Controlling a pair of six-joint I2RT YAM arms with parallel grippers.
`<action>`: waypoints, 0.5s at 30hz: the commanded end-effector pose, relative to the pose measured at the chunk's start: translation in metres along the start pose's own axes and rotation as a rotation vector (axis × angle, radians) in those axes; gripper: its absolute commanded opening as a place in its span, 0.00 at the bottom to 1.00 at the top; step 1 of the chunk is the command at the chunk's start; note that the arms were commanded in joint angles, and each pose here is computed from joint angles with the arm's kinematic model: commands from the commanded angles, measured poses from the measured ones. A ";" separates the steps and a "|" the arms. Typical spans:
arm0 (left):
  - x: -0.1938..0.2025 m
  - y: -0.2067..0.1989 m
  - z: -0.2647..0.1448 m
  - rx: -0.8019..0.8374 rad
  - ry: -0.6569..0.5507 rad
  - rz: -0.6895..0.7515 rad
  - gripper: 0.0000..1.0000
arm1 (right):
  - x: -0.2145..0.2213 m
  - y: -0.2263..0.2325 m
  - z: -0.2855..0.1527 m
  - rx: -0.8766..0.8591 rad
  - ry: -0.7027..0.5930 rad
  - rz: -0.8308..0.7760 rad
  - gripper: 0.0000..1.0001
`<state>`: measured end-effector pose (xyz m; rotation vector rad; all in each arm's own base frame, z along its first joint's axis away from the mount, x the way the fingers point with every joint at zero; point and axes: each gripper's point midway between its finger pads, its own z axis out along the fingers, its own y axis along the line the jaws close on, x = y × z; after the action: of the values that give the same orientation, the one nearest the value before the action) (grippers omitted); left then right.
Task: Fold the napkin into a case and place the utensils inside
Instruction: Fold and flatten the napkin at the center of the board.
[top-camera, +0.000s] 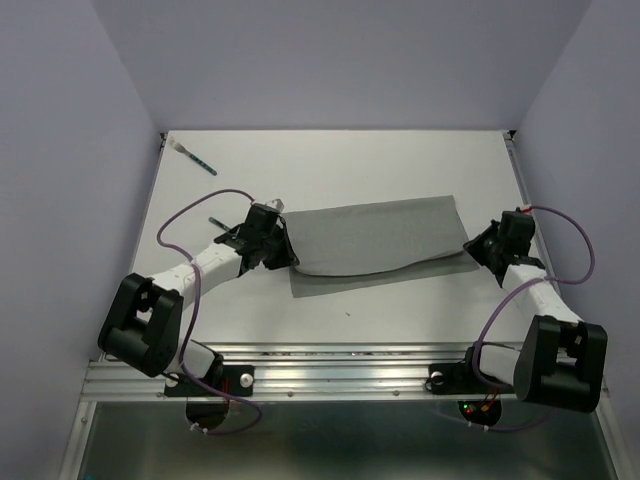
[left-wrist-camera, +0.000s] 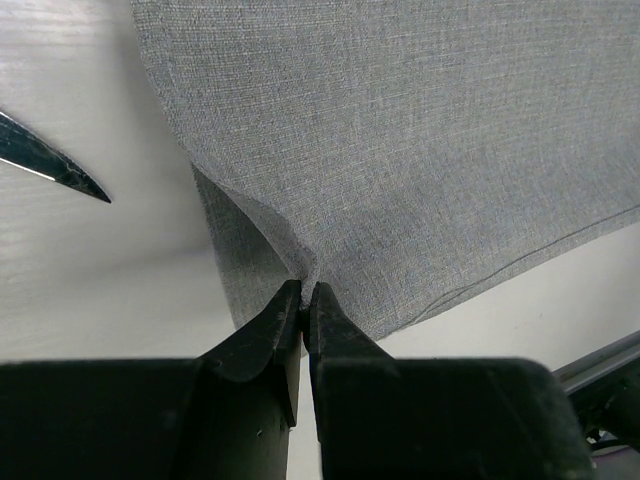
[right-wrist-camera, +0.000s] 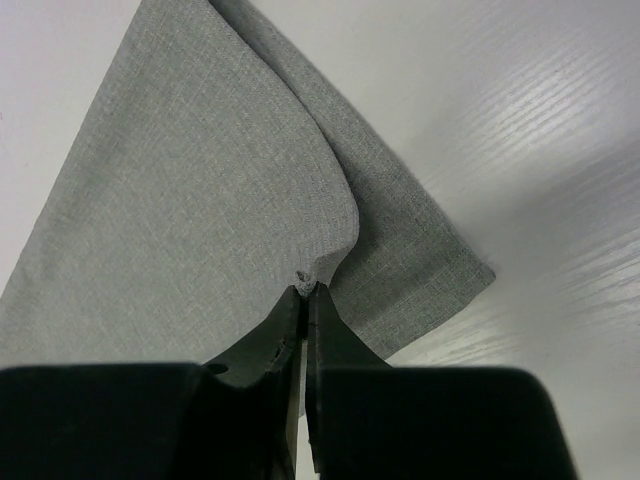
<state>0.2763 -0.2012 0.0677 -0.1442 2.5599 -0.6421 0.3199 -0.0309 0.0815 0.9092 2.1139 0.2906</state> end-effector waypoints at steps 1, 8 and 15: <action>0.001 -0.007 0.003 0.038 -0.009 0.004 0.00 | -0.005 -0.007 0.004 0.027 -0.025 -0.006 0.01; -0.036 -0.033 -0.024 0.064 -0.093 0.033 0.00 | -0.042 0.017 -0.005 -0.015 -0.111 -0.002 0.01; -0.055 -0.055 -0.049 0.112 -0.138 0.048 0.00 | -0.079 0.036 -0.006 -0.018 -0.181 0.005 0.01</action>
<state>0.2993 -0.2151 0.1236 -0.1222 2.4476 -0.6980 0.3507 -0.0432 0.1225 0.8915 2.0307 0.2681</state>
